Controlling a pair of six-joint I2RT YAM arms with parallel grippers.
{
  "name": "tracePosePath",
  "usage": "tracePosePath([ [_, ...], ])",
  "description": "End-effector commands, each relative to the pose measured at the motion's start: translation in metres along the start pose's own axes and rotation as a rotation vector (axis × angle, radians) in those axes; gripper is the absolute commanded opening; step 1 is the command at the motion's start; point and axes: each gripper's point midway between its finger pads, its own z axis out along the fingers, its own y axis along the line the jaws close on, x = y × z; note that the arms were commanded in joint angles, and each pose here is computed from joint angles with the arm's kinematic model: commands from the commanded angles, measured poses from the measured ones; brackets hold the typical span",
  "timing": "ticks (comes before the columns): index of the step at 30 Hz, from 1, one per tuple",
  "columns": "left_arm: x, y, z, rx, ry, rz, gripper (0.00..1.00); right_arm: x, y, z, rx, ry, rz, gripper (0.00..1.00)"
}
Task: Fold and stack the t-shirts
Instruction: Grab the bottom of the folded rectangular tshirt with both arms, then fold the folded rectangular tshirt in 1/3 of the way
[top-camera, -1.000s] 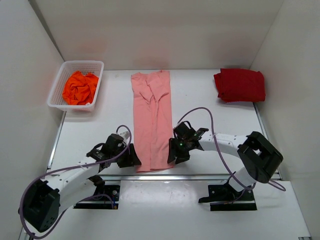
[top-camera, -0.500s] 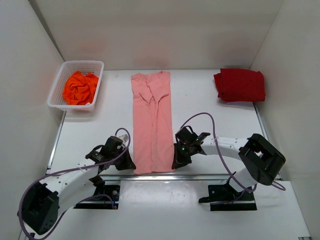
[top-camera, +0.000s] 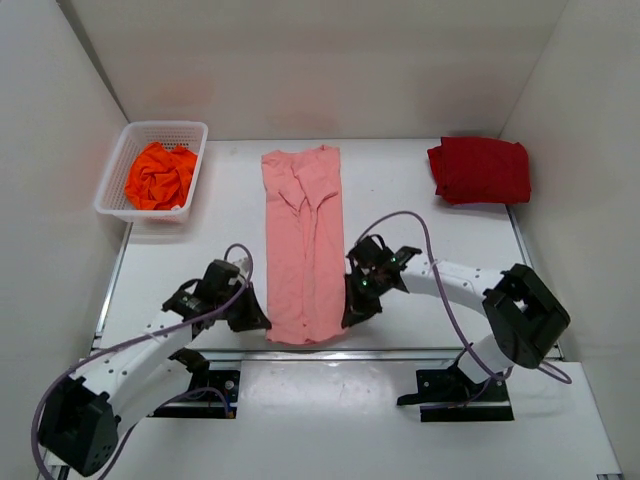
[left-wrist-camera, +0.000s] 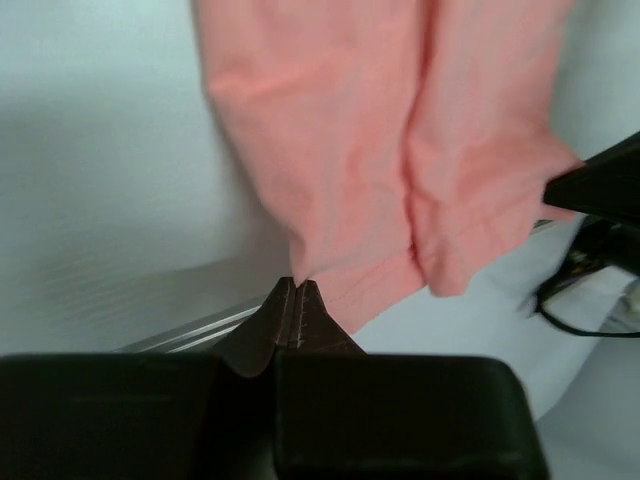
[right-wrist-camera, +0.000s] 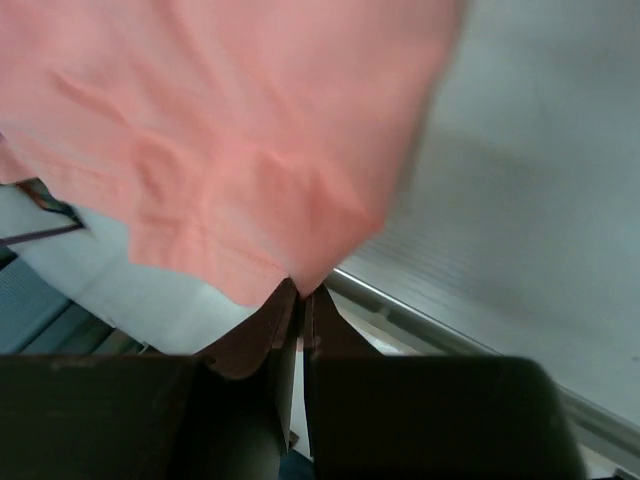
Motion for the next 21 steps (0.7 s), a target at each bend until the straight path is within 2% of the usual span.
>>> tracePosePath([
  [1, -0.053, -0.031, -0.020, 0.047, -0.101, 0.010, 0.00, -0.039, 0.019, -0.024, -0.022, -0.029, -0.077, 0.00],
  [3, -0.081, -0.033, -0.024, 0.035, -0.126, 0.011, 0.00, -0.065, 0.025, -0.033, -0.018, -0.035, -0.080, 0.00],
  [4, -0.105, -0.038, -0.031, 0.045, -0.185, 0.002, 0.00, -0.078, 0.023, -0.040, -0.017, -0.059, -0.086, 0.00],
  [7, -0.150, -0.032, -0.028, 0.009, -0.212, -0.018, 0.00, -0.124, 0.028, -0.058, -0.036, -0.099, -0.075, 0.00],
  [8, -0.169, -0.042, -0.033, 0.025, -0.249, -0.008, 0.00, -0.137, 0.024, -0.063, -0.032, -0.123, -0.074, 0.00],
  [10, -0.190, -0.037, -0.016, -0.009, -0.218, -0.009, 0.00, -0.162, 0.022, -0.070, -0.043, -0.140, -0.059, 0.00],
  [11, -0.208, -0.045, -0.017, -0.003, -0.246, 0.004, 0.00, -0.181, 0.021, -0.073, -0.052, -0.159, -0.063, 0.00],
  [13, -0.223, -0.036, 0.009, -0.032, -0.208, -0.010, 0.00, -0.217, 0.019, -0.074, -0.071, -0.184, -0.064, 0.00],
  [15, -0.252, -0.034, 0.019, -0.019, -0.250, -0.026, 0.00, -0.249, 0.012, -0.070, -0.062, -0.208, -0.079, 0.00],
  [16, -0.258, -0.029, 0.030, -0.037, -0.245, -0.046, 0.08, -0.270, 0.014, -0.069, -0.063, -0.227, -0.084, 0.00],
  [17, -0.270, -0.023, 0.037, -0.027, -0.259, -0.068, 0.30, -0.291, 0.011, -0.073, -0.056, -0.251, -0.079, 0.05],
  [18, -0.286, -0.023, 0.036, -0.011, -0.297, -0.083, 0.34, -0.302, 0.011, -0.075, -0.060, -0.264, -0.084, 0.16],
  [20, -0.305, -0.018, 0.039, 0.000, -0.339, -0.139, 0.34, -0.325, 0.013, -0.083, -0.057, -0.303, -0.096, 0.28],
  [21, -0.317, -0.016, 0.034, 0.016, -0.382, -0.149, 0.39, -0.339, 0.017, -0.089, -0.042, -0.346, -0.112, 0.35],
])
